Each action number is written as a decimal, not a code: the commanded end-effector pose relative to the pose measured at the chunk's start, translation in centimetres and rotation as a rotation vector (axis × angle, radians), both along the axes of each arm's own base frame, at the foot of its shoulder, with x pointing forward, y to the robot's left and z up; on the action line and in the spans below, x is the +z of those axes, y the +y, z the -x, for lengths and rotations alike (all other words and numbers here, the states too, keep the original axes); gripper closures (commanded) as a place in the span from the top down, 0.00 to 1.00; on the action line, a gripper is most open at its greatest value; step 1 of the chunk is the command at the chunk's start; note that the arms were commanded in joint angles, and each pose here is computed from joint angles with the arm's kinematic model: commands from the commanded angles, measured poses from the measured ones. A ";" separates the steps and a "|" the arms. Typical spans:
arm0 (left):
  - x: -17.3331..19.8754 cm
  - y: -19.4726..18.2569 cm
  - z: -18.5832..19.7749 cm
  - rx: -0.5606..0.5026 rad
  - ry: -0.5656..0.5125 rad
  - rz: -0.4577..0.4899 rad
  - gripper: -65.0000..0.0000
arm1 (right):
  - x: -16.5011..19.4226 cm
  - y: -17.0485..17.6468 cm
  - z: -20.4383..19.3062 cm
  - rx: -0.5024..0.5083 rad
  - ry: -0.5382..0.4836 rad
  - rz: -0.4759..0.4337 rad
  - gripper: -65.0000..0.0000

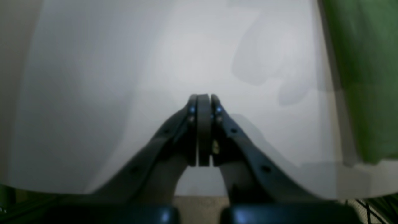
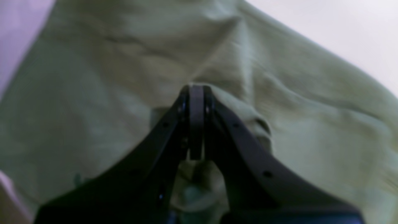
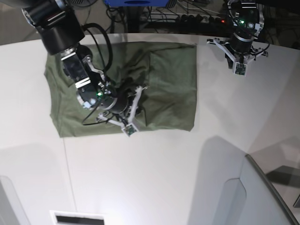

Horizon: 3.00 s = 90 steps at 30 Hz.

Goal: Layout the t-shirt on the table in an organized manner, then fold the t-shirt properly
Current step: 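Grasp the shirt's folded edge with the right gripper and tuck it flat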

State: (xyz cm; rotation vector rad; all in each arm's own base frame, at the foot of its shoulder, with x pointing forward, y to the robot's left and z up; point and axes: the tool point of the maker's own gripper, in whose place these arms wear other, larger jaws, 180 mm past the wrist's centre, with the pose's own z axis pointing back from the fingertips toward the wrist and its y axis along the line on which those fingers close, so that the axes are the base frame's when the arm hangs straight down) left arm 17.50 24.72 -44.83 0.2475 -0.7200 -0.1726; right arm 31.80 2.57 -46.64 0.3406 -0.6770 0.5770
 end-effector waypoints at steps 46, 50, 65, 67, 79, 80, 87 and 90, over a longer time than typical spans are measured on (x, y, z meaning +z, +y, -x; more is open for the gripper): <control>-0.4 0.7 -0.6 0.008 -0.009 -0.006 0.00 | -0.6 -5.6 -5.3 -0.252 0.103 -0.021 0.00; -0.6 0.7 -0.4 0.010 -0.003 -0.004 0.00 | -0.7 -6.7 -5.7 -0.265 0.096 -0.009 0.00; -0.3 0.5 -1.2 0.006 -0.021 -0.001 0.00 | 4.6 -0.7 -0.9 0.059 0.012 0.123 0.01; -0.2 0.6 -1.6 0.010 -0.029 -0.001 0.00 | 4.3 0.4 0.2 0.105 0.036 0.144 0.08; -1.3 0.7 -0.9 0.016 0.003 0.006 0.00 | 1.2 1.3 2.1 0.136 0.077 0.134 0.64; -1.3 0.7 -0.9 0.016 0.003 0.006 0.00 | 0.9 1.1 2.2 0.135 0.087 0.139 0.64; -1.2 0.8 -0.9 0.017 0.003 0.004 0.00 | 0.5 1.3 2.5 0.130 0.106 0.136 0.27; -1.2 0.8 -1.0 0.017 0.001 0.004 0.00 | 0.5 1.4 2.5 0.131 0.107 0.136 0.14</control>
